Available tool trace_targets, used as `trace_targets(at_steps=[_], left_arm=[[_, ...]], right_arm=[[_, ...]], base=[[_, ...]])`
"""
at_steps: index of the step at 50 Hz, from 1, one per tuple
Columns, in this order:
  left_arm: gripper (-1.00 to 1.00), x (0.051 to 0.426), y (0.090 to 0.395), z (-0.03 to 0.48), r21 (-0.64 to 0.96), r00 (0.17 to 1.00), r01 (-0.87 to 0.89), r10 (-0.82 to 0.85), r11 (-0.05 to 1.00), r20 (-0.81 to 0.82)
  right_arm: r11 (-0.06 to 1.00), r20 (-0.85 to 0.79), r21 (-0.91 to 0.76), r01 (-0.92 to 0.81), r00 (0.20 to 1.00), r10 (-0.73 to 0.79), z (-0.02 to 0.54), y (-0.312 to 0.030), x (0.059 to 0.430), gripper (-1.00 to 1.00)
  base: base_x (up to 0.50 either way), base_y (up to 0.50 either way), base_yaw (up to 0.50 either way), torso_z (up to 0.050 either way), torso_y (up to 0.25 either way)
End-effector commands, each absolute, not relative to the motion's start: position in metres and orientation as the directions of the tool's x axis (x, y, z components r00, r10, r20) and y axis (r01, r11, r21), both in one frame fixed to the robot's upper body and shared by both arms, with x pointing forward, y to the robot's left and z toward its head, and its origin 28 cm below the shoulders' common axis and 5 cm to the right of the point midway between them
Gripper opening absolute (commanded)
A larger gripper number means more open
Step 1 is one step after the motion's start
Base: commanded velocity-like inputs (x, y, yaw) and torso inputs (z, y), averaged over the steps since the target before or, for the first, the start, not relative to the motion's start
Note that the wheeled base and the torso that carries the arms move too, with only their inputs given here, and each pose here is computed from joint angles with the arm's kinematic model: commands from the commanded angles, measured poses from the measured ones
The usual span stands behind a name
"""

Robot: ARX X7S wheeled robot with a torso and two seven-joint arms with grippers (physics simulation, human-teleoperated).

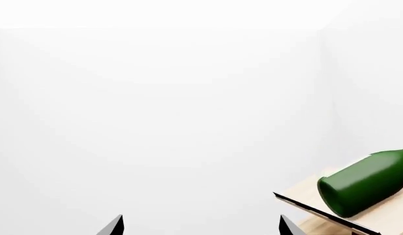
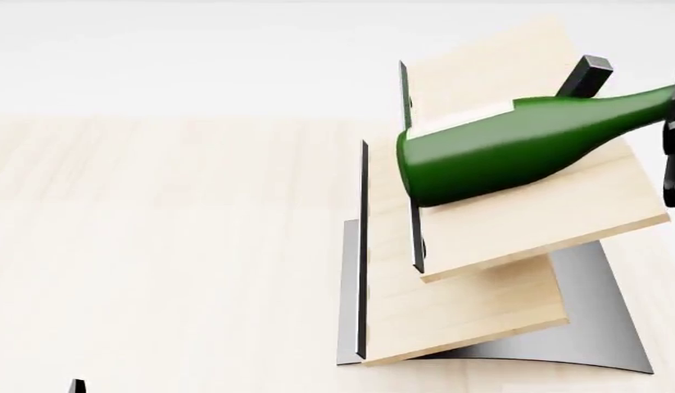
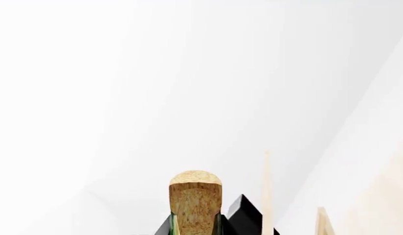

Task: Put the wine bottle on the wine rack.

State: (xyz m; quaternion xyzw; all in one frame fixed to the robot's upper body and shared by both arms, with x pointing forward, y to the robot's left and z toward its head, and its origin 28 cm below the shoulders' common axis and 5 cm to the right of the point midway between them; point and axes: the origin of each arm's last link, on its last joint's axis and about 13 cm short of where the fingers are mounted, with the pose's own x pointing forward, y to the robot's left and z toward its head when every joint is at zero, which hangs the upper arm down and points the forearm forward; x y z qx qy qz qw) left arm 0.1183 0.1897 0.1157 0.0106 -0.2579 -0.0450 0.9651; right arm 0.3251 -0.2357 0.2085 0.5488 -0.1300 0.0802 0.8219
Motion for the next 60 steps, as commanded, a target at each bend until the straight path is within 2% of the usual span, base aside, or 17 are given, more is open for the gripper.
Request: trace_targets(at_steps=[1, 29, 30, 60], left_arm=[[1.00, 0.1183, 0.1898, 0.1159, 0.043, 0.863, 0.081, -0.092, 0.996, 0.497], [1.00, 0.1184, 0.1894, 0.1155, 0.044, 0.863, 0.081, -0.093, 0.996, 0.496], [1.00, 0.1183, 0.1893, 0.1154, 0.045, 0.863, 0.081, -0.093, 0.996, 0.496], [1.00, 0.1182, 0.1896, 0.1160, 0.045, 0.862, 0.081, -0.093, 0.996, 0.497]], right_arm=[[0.429, 0.328, 0.855, -0.292, 0.945, -0.009, 0.2121, -0.2361, 0.3231, -1.00], [0.448, 0.336, 0.838, -0.310, 0.941, 0.022, 0.2106, -0.2341, 0.3225, -1.00], [0.448, 0.335, 0.839, -0.309, 0.942, 0.022, 0.2104, -0.2342, 0.3225, 1.00], [0.445, 0.332, 0.840, -0.309, 0.943, 0.028, 0.2085, -0.2344, 0.3221, 1.00]], base=[[0.00, 0.00, 0.00, 0.000, 0.000], [0.00, 0.00, 0.00, 0.000, 0.000], [0.00, 0.00, 0.00, 0.000, 0.000], [0.00, 0.00, 0.00, 0.000, 0.000]])
